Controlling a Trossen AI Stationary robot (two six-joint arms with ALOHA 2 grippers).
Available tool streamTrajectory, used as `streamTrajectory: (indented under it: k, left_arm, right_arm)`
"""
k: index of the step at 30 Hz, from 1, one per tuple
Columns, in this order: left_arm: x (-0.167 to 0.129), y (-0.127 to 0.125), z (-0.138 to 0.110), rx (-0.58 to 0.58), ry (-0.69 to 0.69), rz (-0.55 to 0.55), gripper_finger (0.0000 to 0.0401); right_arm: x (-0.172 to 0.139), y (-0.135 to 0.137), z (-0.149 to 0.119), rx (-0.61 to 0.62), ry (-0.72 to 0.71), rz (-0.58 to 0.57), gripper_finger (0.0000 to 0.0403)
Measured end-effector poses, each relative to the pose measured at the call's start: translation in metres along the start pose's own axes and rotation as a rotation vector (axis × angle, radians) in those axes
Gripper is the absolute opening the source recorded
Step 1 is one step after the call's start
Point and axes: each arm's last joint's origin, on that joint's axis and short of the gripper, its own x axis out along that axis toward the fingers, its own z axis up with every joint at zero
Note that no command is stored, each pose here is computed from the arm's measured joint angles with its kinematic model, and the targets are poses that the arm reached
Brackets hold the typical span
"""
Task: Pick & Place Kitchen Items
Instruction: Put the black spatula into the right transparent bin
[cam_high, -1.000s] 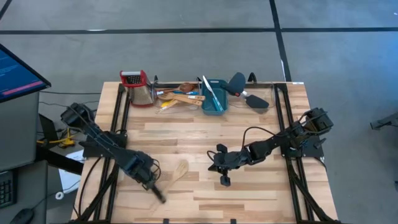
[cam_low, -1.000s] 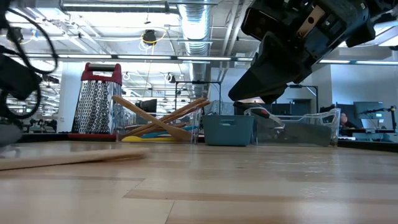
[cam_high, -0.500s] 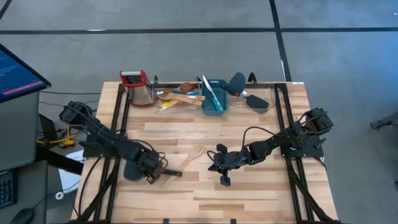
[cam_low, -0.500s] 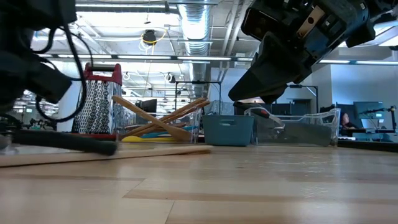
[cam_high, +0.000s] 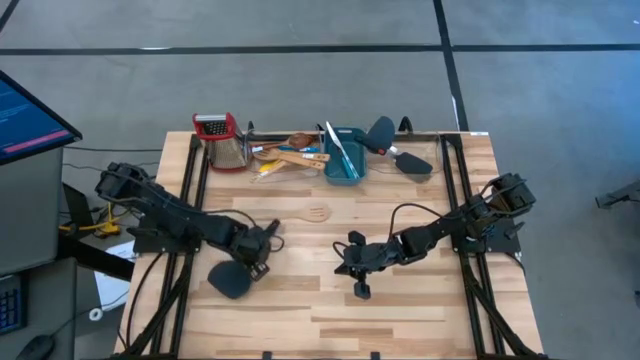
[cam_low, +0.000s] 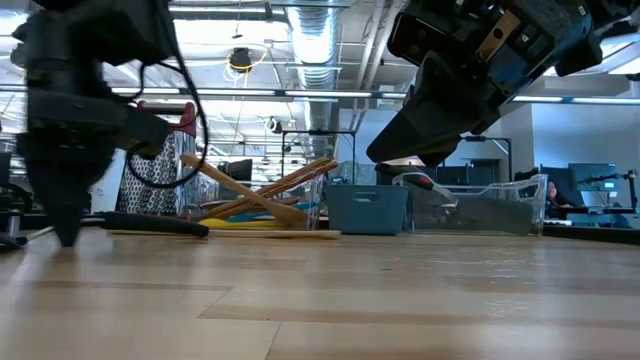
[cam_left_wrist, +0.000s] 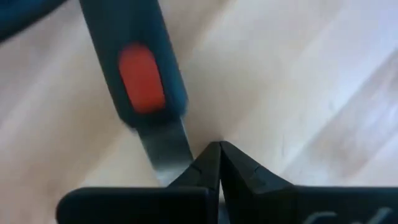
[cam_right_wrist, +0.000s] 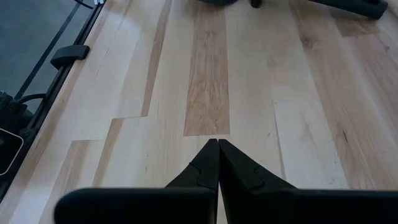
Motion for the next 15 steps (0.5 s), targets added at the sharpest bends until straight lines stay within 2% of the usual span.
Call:
streamTrajectory:
  k: [7,15]
  left_arm:
    - [0.003,0.004,0.021,0.028,-0.146,-0.013,0.0001]
    - [-0.014,-0.001,0.015,0.045,-0.161,-0.107,0.0001]
  right_arm:
    - [0.0,0.0,0.0,0.0,0.0,0.0,0.0]
    - [0.0,0.0,0.0,0.0,0.001,0.0,0.0]
